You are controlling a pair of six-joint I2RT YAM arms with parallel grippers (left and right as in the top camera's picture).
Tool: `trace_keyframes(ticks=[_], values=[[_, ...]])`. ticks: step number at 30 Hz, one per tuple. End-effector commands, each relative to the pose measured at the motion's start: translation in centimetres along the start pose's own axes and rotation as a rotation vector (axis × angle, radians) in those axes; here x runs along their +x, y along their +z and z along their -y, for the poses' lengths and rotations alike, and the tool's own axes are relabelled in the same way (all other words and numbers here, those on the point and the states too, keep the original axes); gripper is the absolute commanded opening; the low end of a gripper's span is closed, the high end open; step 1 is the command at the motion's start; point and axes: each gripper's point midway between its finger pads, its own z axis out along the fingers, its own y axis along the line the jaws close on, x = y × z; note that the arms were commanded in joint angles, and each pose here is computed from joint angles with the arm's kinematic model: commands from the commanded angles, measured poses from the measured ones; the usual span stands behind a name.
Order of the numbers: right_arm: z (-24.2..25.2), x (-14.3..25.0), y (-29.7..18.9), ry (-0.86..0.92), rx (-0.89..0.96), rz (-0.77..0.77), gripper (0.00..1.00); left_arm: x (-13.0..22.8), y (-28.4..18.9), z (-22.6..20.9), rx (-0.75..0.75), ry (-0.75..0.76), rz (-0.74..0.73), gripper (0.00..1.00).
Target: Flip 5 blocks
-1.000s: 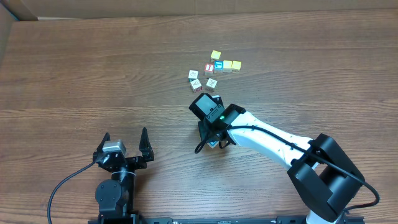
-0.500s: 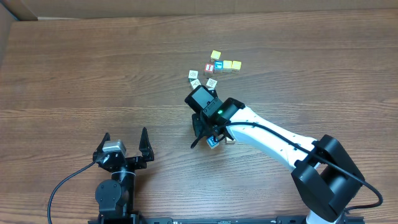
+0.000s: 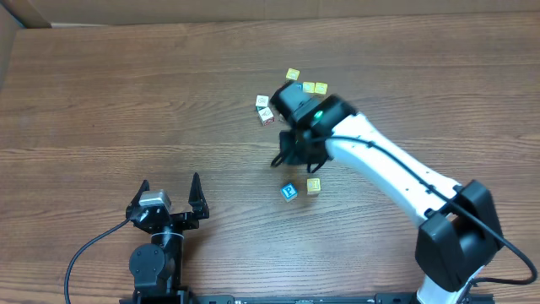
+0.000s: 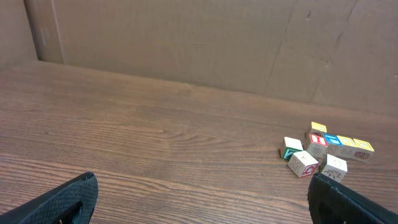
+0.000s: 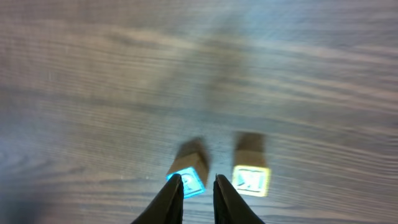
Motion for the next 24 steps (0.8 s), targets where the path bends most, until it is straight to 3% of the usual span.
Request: trace_keyframes(ticks=[1, 24], values=[[0.9, -1.0, -1.5, 0.046, -0.042, -0.001, 0.2, -0.1, 0.0, 0.4, 0.019, 0.019, 0.007, 1.0], [-3.2, 4.5, 0.7, -0.093, -0.061, -0.095, 0.23, -0.1, 0.0, 0.4, 0.018, 0.019, 0.007, 1.0]])
